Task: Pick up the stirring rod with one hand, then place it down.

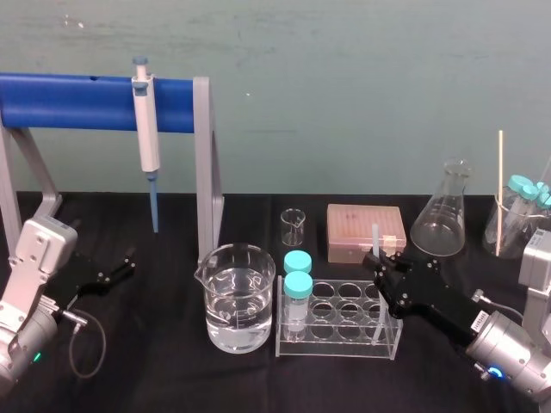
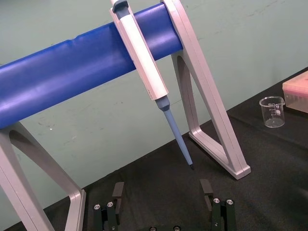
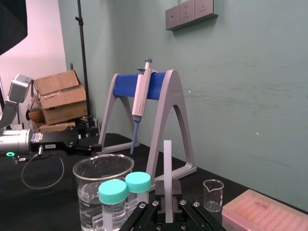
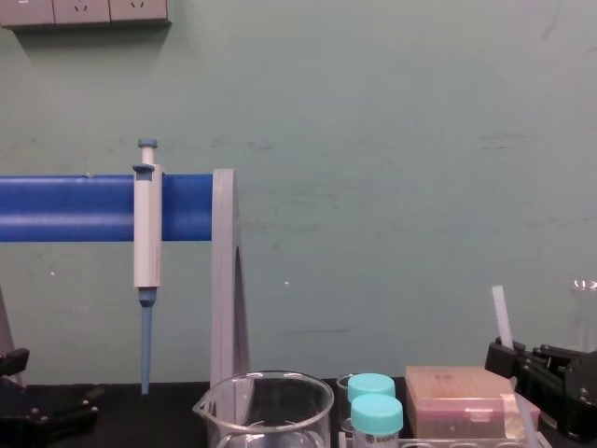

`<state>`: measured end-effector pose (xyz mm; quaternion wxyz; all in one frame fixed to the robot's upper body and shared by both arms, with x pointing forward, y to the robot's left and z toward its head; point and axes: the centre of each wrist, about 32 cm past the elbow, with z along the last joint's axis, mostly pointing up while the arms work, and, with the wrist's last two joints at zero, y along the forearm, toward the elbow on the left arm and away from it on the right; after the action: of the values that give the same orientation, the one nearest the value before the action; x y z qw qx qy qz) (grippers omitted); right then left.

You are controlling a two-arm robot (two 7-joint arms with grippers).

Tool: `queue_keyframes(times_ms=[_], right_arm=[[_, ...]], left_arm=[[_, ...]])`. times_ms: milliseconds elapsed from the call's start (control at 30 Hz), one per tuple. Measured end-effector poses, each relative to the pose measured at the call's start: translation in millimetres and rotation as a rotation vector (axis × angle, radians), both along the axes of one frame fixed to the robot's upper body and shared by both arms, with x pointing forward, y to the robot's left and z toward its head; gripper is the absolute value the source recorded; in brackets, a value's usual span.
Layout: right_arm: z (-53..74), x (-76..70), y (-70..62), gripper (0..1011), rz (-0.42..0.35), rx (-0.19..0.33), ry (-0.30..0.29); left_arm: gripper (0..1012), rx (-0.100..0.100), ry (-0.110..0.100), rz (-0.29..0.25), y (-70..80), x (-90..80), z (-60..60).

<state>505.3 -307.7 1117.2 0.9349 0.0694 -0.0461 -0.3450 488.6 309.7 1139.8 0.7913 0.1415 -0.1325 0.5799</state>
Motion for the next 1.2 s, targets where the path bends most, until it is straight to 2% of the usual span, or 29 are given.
queue_keyframes(times_ms=[200,300,500,533,633,667,733,767,900,1067,1100,1200], right_arm=[[-0.1,-0.1,0.0,209,0.001,0.000,0.002],[0.0,0.0,0.0,329,0.001,0.000,0.002],[0.1,0.0,0.0,489,0.000,0.001,0.001],[0.1,0.0,0.0,552,0.000,0.001,0.001],[0.1,0.0,0.0,613,0.001,0.001,0.001],[0.1,0.0,0.0,677,0.001,0.001,0.001],[0.1,0.0,0.0,715,0.001,0.001,0.001],[0.2,0.0,0.0,773,0.001,0.001,0.001],[2.0,0.4,0.0,864,-0.002,0.003,-0.005],[14.5,-1.9,-2.5,990,-0.104,0.022,-0.047],[17.4,-4.8,-3.3,1003,-0.173,0.022,-0.057],[19.2,-11.5,-3.4,1003,-0.297,0.011,-0.045]], left_arm=[[1000,0.000,0.000,0.000,0.0,0.0,0.0],[1000,0.000,0.000,0.000,0.0,0.0,0.0],[1000,0.000,0.000,0.000,0.0,0.0,0.0],[1000,0.000,0.000,0.000,0.0,0.0,0.0],[1000,0.000,0.000,0.000,0.0,0.0,0.0],[1000,0.000,0.000,0.000,0.0,0.0,0.0],[1000,0.000,0.000,0.000,0.0,0.0,0.0],[1000,0.000,0.000,0.000,0.0,0.0,0.0],[1000,0.000,0.000,0.000,0.0,0.0,0.0],[1000,0.000,0.000,0.000,0.0,0.0,0.0],[1000,0.000,0.000,0.000,0.0,0.0,0.0],[1000,0.000,0.000,0.000,0.0,0.0,0.0]])
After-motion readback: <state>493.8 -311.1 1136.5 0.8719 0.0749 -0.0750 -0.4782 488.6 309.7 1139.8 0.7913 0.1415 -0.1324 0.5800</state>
